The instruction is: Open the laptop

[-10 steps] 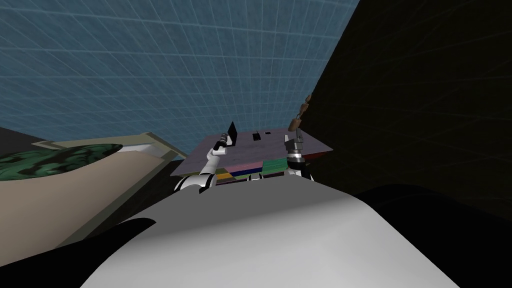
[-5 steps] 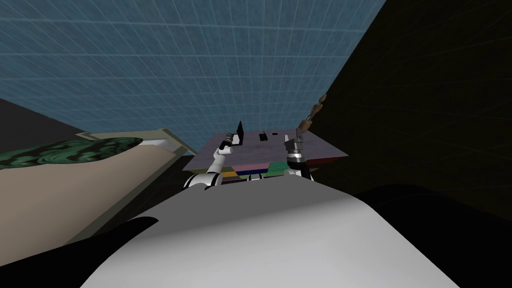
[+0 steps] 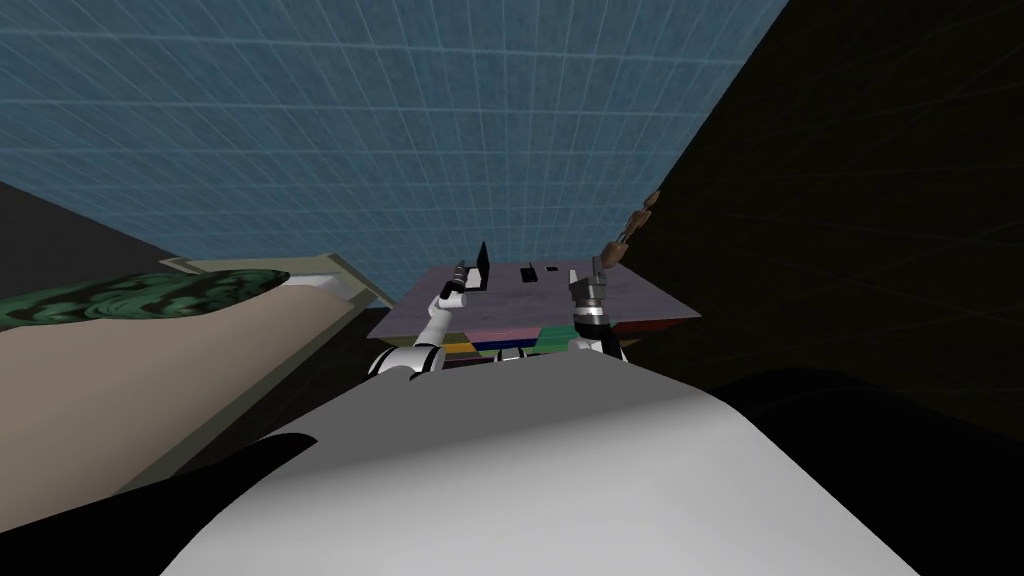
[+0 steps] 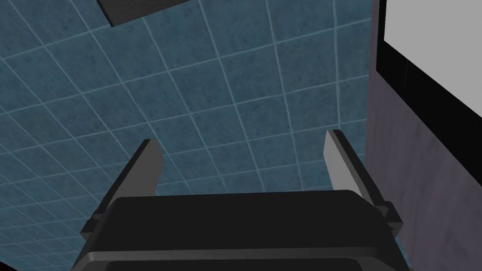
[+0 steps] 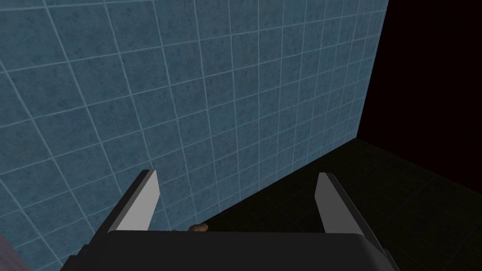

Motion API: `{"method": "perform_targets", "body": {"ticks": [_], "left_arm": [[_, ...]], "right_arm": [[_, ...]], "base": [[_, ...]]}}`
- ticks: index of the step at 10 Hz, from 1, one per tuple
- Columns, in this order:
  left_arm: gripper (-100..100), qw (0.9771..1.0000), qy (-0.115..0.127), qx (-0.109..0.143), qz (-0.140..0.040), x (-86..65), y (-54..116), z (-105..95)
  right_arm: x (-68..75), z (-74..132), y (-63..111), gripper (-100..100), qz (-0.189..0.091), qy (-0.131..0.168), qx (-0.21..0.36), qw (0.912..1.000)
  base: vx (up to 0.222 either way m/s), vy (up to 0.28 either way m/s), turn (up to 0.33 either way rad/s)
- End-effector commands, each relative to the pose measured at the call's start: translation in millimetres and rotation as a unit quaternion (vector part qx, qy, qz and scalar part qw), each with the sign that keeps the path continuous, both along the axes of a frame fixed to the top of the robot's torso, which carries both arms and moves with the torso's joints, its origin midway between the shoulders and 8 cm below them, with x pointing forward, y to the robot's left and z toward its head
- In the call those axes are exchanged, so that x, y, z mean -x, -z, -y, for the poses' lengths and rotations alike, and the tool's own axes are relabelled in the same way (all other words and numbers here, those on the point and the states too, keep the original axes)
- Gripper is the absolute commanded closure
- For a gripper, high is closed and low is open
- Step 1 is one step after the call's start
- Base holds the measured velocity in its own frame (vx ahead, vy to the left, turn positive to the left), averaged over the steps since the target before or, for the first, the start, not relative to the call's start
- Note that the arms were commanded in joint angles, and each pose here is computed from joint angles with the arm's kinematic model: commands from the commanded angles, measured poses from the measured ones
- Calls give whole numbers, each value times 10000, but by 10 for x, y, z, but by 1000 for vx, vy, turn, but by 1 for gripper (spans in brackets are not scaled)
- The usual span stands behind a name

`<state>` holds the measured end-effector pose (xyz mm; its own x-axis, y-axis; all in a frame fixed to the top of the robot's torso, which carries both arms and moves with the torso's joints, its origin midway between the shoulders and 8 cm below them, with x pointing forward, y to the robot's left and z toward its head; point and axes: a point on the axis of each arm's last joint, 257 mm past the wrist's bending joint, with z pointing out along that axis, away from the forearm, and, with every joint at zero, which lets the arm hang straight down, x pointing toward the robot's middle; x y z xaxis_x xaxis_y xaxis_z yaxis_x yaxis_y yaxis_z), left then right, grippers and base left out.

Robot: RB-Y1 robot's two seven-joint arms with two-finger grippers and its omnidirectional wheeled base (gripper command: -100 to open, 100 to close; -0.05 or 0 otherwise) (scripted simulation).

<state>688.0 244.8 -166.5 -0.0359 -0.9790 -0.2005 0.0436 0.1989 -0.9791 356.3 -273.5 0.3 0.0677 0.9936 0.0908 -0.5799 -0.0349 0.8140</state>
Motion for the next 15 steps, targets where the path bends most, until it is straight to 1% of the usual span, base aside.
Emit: {"method": "perform_targets", "body": {"ticks": [1,3,5,6,7,10,11,12,13,15], "left_arm": [[-100,9983,-12,-587,35,-11,-44,-86],[-100,9946,-24,-1033,62,-17,-75,-156],[-100,9891,-38,-1473,75,-20,-92,-227],[-100,9911,-33,-1328,73,-22,-83,-208],[-100,9903,-192,-1372,53,-40,-107,-392],[-100,9891,-504,-1384,8,-57,-150,-748],[-100,9888,-555,-1385,0,-58,-157,-806],[-100,9891,-512,-1381,8,-56,-164,-764],[100,9896,-401,-1382,24,-54,-136,-630],[100,9903,-192,-1372,53,-40,-107,-392]], "right_arm": [[0,0,0,0,0,0,0,10000],[0,0,0,0,0,0,0,10000],[0,0,0,0,0,0,1,10000],[0,0,0,0,0,0,1,10000],[0,1,0,0,0,0,2,10000],[0,1,0,0,-1,1,3,10000],[0,1,0,0,-1,1,3,10000],[0,1,0,0,-1,1,3,10000],[0,1,1,0,-1,1,2,10000],[1,1,1,0,-1,1,2,10000]], "base": [[17,-184,8],[-19,-166,10],[-20,-143,10],[-9,-70,6],[-6,-4,-240],[-10,29,-226],[-9,27,-145],[-5,11,-21],[4,-9,236],[22,-33,251]]}}
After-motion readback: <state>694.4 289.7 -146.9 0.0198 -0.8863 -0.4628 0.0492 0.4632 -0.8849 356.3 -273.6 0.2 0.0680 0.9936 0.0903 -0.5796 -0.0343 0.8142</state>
